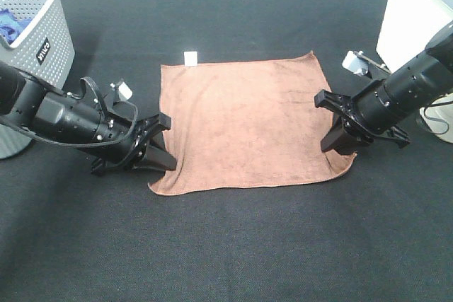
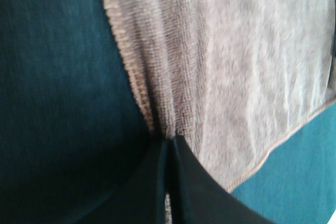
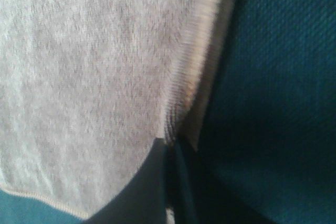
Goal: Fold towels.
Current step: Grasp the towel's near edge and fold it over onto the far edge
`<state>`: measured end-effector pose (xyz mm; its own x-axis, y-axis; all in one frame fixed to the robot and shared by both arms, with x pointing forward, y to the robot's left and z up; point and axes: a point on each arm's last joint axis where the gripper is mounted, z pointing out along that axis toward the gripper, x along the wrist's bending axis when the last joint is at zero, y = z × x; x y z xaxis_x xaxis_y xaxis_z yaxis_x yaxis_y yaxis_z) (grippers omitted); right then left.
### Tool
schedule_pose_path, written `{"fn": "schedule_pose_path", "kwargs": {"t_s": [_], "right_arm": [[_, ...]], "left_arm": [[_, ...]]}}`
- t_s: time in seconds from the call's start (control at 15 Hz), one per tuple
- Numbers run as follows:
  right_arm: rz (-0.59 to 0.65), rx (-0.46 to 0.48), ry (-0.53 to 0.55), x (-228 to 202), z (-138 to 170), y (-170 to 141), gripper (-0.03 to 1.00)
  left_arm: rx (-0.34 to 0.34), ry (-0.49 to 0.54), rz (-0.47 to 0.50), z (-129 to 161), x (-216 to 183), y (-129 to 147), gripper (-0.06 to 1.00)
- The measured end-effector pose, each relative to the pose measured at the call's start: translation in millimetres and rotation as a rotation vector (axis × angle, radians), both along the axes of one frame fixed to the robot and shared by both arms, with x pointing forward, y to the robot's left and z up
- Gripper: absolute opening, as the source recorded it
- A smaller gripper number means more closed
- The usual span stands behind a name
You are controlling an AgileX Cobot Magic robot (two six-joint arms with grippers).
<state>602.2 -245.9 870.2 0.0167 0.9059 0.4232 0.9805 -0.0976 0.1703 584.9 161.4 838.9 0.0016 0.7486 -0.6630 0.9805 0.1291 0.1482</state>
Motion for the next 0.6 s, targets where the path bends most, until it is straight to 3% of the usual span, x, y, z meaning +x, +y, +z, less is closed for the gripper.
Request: {"fn": "schedule_pose_path", "kwargs": {"t_s": [0.27,0.6], "right_arm": [[0.011,0.005,0.032,-10,19,0,0.0],[0.005,0.008,0.114,-53,21,-1,0.0]], "left_arm": [[0.068,-0.029,-0.071,35,-12,5,0.0],[0.099,0.057,-0.09,34,-54,16,0.0]]}}
